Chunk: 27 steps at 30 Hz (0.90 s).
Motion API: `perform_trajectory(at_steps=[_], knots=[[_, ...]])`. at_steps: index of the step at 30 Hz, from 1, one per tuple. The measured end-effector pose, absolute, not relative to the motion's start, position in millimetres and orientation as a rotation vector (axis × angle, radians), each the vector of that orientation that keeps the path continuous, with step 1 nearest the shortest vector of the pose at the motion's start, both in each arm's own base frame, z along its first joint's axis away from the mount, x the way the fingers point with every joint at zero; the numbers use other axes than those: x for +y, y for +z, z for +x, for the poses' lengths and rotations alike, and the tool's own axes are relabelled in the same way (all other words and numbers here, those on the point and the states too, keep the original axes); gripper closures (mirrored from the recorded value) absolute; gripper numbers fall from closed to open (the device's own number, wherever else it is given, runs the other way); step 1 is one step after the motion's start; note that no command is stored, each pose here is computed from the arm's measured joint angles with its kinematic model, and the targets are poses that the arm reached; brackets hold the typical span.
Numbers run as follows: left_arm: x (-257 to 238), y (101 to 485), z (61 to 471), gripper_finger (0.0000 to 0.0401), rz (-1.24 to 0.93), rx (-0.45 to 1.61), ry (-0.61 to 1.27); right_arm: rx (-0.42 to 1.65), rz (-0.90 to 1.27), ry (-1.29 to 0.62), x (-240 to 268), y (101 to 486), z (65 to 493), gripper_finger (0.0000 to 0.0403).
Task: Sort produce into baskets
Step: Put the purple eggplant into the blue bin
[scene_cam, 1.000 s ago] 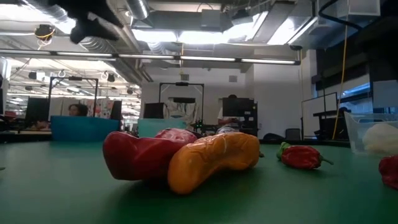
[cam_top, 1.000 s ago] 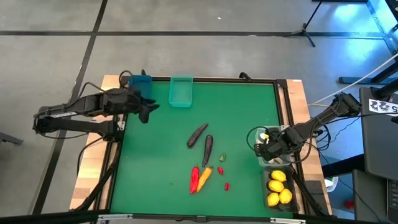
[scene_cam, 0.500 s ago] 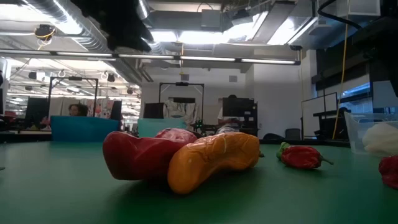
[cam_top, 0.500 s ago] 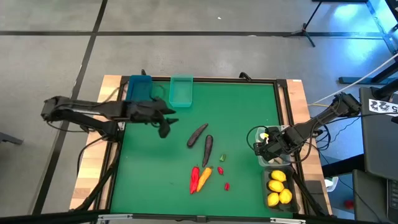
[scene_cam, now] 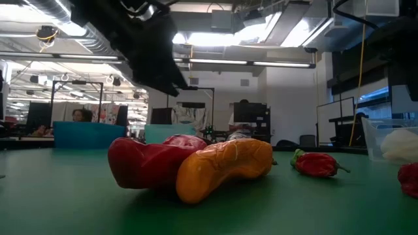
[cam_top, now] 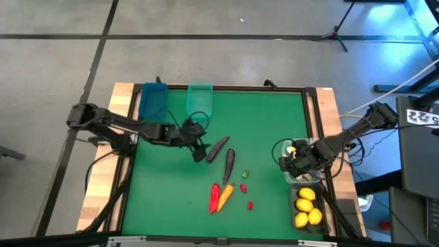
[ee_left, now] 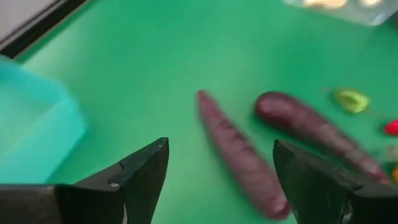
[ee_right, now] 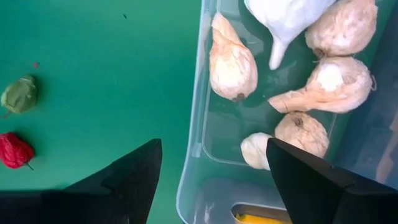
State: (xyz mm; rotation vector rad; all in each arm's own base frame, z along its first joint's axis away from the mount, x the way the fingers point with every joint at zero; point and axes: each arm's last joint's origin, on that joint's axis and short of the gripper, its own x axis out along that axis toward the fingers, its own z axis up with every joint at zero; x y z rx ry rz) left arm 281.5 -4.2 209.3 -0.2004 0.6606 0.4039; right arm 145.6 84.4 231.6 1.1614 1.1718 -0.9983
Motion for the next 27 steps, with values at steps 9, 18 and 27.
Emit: perform_trajectory(at_steps=[9, 18, 27], knots=[[-38.5, 175.2, 304.3, 0.0116, -0.143, 0.616, 0.449, 1.146, 1.152, -0.998, 84.0, 231.7, 146.2, 0.0113], [-60.1, 143.6, 311.2, 0.0116, -0.087, 0.621, 0.515, 1.149, 1.143, -0.986, 84.1, 231.7, 146.5, 0.0113], [-62.5, 113.5, 317.2, 0.0116, -0.145, 0.642, 0.560, 1.141, 1.141, -0.980, 84.2, 231.8, 147.0, 0.0114]])
